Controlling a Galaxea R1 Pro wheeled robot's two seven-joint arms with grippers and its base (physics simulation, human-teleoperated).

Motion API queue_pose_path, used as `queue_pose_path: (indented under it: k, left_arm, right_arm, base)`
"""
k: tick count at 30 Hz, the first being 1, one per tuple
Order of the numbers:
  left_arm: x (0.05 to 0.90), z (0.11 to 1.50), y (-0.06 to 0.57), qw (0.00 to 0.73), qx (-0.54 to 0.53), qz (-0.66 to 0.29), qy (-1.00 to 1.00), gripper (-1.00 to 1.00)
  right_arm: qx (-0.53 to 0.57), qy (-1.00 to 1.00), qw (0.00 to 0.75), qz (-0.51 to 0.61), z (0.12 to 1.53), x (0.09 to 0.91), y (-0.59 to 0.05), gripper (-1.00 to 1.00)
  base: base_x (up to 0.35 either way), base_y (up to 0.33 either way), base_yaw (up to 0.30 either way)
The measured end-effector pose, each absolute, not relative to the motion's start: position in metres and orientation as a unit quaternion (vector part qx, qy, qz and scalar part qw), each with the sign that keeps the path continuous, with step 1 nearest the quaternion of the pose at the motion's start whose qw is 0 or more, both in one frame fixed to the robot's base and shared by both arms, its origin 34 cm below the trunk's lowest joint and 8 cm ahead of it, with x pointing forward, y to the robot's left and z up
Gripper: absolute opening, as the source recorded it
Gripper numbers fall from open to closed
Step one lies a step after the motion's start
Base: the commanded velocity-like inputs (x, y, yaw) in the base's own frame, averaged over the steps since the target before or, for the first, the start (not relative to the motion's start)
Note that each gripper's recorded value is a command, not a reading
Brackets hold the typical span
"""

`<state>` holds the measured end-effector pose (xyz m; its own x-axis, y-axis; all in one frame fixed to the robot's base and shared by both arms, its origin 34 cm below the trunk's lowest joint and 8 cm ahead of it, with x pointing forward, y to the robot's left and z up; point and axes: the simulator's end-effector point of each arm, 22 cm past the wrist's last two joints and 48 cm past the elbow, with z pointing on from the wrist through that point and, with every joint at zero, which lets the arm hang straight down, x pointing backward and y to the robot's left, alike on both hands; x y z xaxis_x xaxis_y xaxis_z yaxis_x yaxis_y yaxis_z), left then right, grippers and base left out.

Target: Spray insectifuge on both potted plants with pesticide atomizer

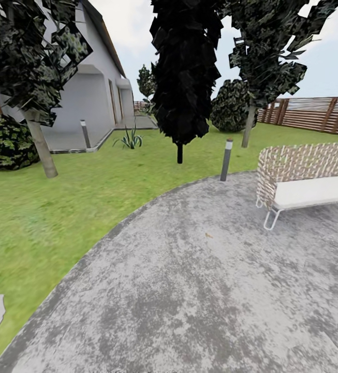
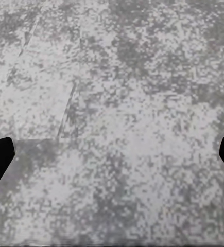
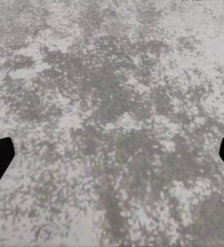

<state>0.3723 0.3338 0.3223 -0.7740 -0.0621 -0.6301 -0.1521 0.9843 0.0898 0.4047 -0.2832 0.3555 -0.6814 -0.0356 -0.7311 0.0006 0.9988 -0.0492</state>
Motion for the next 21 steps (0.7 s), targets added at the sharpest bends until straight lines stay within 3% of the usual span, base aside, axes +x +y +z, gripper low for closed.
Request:
queue_pose_path:
  k: [21]
  left_arm:
    - [0.359,0.274,0.337,0.325,-0.057,0.071,0.941,1.0]
  right_arm:
    - [-0.01,0.92,0.392,-0.022,0.306,0.39,-0.283,1.0]
  base:
    - [0.0,0.0,0.268]
